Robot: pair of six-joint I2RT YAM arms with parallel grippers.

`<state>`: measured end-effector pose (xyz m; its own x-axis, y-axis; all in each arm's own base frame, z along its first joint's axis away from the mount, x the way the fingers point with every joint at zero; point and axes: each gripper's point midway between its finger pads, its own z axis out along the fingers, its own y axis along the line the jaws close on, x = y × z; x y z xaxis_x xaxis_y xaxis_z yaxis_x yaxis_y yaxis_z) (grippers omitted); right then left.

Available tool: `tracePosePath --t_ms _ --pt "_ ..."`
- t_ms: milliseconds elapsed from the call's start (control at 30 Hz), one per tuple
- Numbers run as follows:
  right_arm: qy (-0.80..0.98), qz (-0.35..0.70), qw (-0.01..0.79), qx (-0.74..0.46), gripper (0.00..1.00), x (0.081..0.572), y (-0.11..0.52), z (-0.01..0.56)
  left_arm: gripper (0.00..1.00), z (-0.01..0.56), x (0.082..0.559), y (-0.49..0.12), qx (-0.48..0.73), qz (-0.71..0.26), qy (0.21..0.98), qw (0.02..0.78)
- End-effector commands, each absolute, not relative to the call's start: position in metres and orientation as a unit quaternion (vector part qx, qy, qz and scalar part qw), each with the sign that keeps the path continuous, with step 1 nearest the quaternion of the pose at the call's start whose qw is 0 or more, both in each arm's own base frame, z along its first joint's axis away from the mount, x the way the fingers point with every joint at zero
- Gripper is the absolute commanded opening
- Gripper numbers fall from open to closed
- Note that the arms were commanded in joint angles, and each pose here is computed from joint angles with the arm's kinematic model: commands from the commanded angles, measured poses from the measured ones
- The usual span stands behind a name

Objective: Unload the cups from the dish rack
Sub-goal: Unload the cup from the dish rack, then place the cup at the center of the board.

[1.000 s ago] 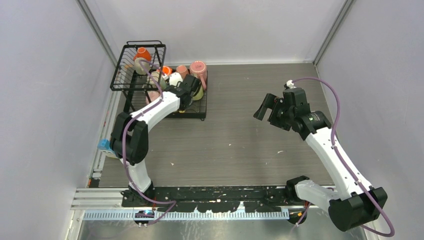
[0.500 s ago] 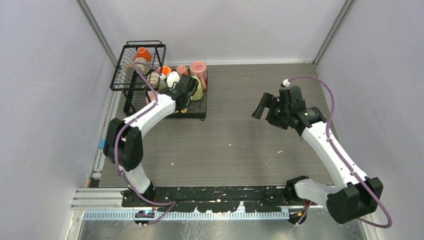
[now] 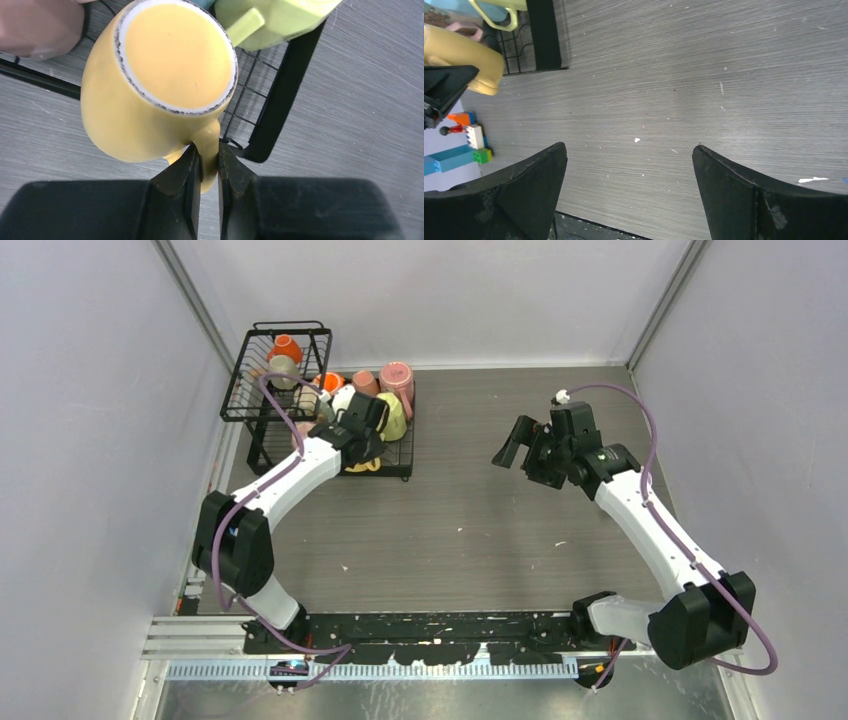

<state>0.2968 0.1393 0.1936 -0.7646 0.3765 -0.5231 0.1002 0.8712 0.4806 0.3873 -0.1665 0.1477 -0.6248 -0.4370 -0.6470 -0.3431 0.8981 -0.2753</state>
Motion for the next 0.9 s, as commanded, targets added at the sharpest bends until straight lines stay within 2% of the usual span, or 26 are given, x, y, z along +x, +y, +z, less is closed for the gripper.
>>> tracePosePath --t_ms 0,433,867 --pt "0.892 0.272 0.338 0.129 1.00 0.312 0.162 0.218 0.00 0.189 0.399 -0.182 -0.206 -0.129 0.876 0.417" --pt "0.869 0.339 0.330 0.143 1.00 0.327 0.195 0.222 0.00 0.218 0.388 -0.191 -0.206 -0.183 0.864 0.422" --pt "0.836 0.400 0.326 0.185 1.00 0.355 0.231 0.226 0.00 0.262 0.383 -0.213 -0.273 -0.330 0.792 0.436"
